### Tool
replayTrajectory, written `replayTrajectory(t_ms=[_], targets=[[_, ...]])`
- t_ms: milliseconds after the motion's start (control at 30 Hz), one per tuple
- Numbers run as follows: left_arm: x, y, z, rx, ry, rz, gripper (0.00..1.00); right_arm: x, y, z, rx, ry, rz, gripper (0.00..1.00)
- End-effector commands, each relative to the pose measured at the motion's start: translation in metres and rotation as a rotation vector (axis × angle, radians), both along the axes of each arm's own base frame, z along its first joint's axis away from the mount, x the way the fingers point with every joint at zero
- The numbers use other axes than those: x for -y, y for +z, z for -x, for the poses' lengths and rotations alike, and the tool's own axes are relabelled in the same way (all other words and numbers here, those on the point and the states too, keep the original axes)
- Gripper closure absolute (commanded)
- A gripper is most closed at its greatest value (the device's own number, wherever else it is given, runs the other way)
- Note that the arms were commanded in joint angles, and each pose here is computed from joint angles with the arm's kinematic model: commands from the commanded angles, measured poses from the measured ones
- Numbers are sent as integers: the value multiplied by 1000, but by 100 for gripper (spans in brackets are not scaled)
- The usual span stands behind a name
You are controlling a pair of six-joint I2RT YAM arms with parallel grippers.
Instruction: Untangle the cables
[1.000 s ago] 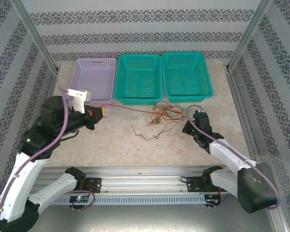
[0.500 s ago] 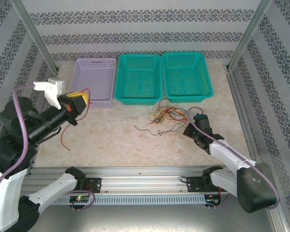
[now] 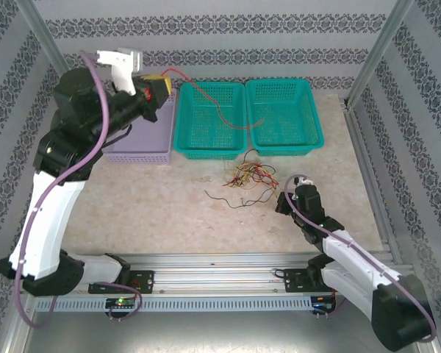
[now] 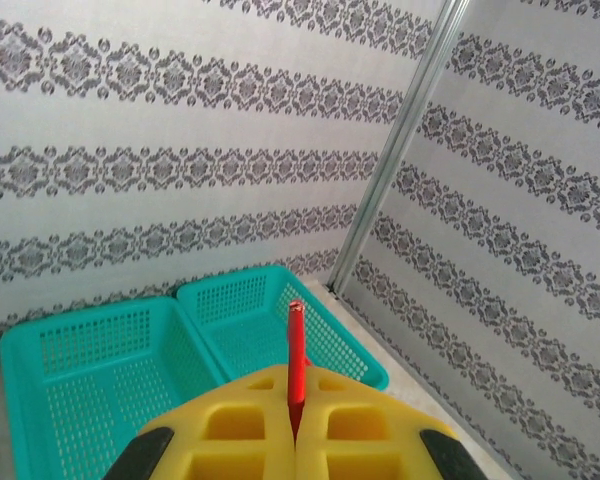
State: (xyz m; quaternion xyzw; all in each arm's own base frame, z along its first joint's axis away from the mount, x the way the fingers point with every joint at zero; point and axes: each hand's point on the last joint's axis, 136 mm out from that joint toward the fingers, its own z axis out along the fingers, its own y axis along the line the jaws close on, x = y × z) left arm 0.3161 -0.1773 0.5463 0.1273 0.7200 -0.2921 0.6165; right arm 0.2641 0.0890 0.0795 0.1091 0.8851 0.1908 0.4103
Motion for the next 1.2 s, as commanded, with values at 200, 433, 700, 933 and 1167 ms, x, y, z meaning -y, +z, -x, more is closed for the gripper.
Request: replayTrajectory(t_ms=[200,433,700,933,1167], targets=[[24,-25,-108,46,68,-17,100,-20,32,1,160,97,-67,100],[36,-103,-204,-68,107,-52,100,-35,39,4,185,157,-62,100],[54,-207,-254,-265,102,-104,100,-46,46,8,207,204,-49,100],[55,-204,-271,-281,124,-134,100,-50,46,8,207,222,-50,100],[46,-81,-231,-69,102,4,100,-52,47,8,211,226,-49,100]])
